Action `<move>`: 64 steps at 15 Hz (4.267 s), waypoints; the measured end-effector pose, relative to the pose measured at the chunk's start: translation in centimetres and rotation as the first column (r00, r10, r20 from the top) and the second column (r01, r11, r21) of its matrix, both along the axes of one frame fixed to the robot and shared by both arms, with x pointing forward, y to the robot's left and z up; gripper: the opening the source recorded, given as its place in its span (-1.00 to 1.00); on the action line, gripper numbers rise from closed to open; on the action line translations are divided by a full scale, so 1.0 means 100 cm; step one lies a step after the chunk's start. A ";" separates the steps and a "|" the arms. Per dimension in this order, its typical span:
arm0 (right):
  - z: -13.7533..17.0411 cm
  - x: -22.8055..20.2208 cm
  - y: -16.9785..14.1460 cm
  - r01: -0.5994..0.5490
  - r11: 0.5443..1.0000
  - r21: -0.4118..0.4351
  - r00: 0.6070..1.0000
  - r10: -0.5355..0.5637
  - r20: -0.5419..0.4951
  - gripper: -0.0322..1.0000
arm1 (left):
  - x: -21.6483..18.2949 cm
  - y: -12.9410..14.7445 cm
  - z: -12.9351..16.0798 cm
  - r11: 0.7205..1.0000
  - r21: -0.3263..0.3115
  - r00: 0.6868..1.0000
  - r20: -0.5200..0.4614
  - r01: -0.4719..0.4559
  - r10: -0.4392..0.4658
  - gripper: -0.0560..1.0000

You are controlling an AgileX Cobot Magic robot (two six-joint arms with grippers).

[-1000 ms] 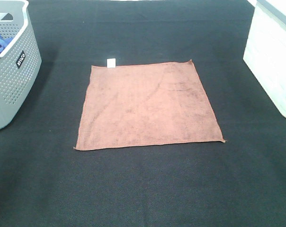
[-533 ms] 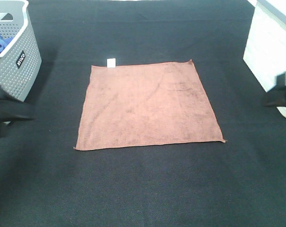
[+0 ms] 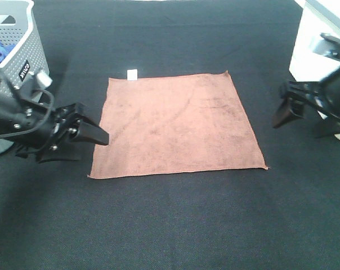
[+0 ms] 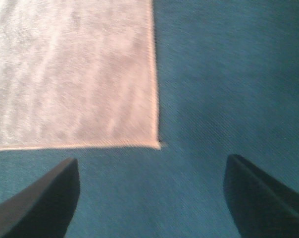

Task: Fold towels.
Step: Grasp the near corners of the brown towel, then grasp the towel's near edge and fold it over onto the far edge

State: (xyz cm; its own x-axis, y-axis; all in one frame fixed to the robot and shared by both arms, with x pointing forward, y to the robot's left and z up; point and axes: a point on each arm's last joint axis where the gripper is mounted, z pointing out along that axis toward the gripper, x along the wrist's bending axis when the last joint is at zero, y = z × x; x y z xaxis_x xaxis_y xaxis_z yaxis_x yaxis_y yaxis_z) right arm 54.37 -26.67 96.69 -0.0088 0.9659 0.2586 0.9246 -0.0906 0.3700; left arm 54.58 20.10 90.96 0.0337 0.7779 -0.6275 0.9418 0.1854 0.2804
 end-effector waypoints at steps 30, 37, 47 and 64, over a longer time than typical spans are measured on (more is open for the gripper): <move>-0.096 0.066 0.032 -0.106 0.980 0.171 0.948 0.152 -0.281 -0.94 | 0.031 -0.030 -0.051 0.996 0.052 0.981 -0.184 0.065 -0.055 -0.89; -0.087 0.006 0.031 -0.059 0.980 0.191 0.915 0.130 -0.382 -0.94 | -0.015 -0.011 -0.033 0.976 0.171 0.953 -0.292 0.139 -0.084 -0.89; -0.036 0.071 0.038 -0.128 0.971 0.200 0.989 0.140 -0.046 -0.94 | 0.038 -0.021 0.014 0.980 0.197 0.999 0.034 0.016 -0.023 -0.89; -0.070 0.175 0.048 -0.151 0.967 0.207 0.988 0.138 0.073 0.53 | 0.144 -0.029 -0.004 0.959 0.276 0.986 0.166 -0.066 0.020 0.46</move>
